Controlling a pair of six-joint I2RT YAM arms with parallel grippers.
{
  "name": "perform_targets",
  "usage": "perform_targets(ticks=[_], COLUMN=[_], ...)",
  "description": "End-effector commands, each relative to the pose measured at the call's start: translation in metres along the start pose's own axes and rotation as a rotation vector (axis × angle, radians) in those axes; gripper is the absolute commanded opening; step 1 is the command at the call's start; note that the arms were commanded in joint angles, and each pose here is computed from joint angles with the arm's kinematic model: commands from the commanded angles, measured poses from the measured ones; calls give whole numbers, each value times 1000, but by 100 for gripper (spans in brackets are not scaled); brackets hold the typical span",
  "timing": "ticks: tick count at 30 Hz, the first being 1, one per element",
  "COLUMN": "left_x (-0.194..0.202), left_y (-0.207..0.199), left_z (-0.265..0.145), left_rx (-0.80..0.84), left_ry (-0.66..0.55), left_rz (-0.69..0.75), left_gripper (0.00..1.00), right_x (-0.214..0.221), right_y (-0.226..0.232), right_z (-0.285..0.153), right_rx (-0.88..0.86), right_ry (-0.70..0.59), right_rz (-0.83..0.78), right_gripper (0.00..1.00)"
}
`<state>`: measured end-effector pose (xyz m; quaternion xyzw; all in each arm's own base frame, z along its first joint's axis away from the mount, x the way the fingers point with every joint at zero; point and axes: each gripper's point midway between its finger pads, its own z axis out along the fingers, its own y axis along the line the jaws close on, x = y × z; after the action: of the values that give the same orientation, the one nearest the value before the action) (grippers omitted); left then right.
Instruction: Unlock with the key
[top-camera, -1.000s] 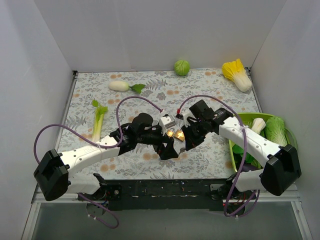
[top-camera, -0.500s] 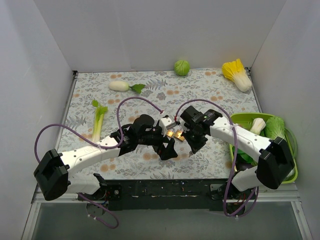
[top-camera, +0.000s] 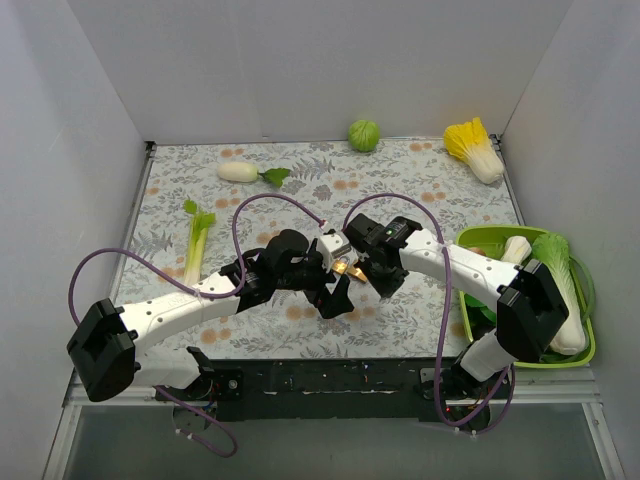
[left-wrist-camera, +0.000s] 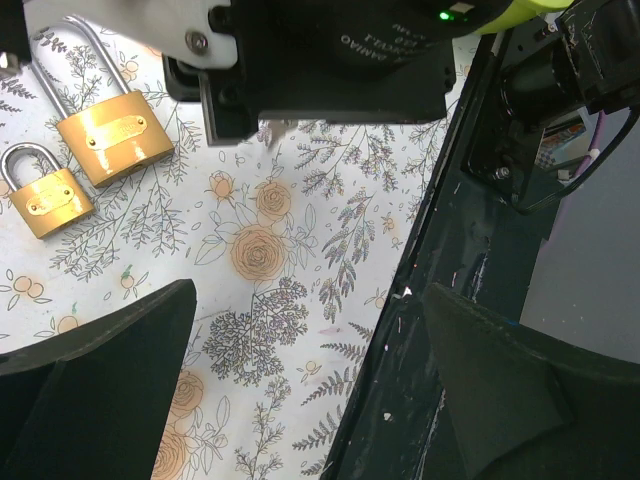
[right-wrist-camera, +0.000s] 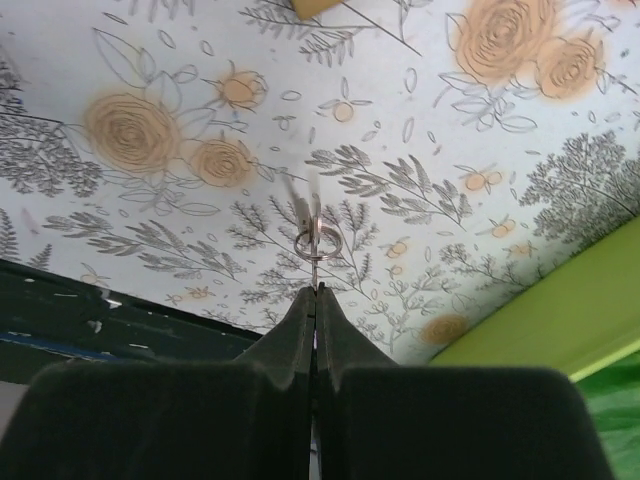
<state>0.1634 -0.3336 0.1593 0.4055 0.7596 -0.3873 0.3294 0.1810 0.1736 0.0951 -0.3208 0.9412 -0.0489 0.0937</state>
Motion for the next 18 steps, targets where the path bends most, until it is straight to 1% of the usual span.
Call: perform_targets(ticks=[1,2,3,4,5,7,8,9,12,13,14,15,17,18], left_x=[-23,-23,-24,-27,-26,-27,-28,-28,-30,-30,-30,-29,-30,-30], left_y=[-7,-6,-5,-5,-3,-5,-6,-7,-13,-15,-15,-14,-13,-13], left_z=[-12,-12,-13,-15,-15,-15,-15,-14,-12,-12,-12,-12,-14,-15], left_rx=[-2,-6,-11,-21,-27,-20,-14,-8,30,39,36,33,25,17], left_ry=[-66,-69,-72,-84,-84,-90,-92,-92,-99,-97,-97,-96,-104,-110], left_rz=[40,40,41,44,42,42,40,38,24,21,19,17,11,6], left_gripper=[97,97,97,97,97,97,97,97,96,96,96,95,95,95], right_x=[-7,3,0,-2,-12,-27,-30,-33,-17,-15,-17,-25,-37,-41], right_y=[16,4,-14,-19,-19,-6,1,15,31,23,14,-5,-18,-15], right_z=[-2,-1,-1,-6,-14,-27,-27,-28,-17,-11,-12,-16,-32,-37], right_rx=[-85,-11,93,114,107,16,-26,-105,-187,-132,-81,18,52,11], right_ry=[-22,16,2,-22,-64,-151,-172,-186,-88,-63,-77,-119,-203,-232], right_rz=[-1,10,16,22,37,54,48,47,-1,13,20,43,85,97], right_gripper=[1,1,1,1,1,1,1,1,1,1,1,1,1,1])
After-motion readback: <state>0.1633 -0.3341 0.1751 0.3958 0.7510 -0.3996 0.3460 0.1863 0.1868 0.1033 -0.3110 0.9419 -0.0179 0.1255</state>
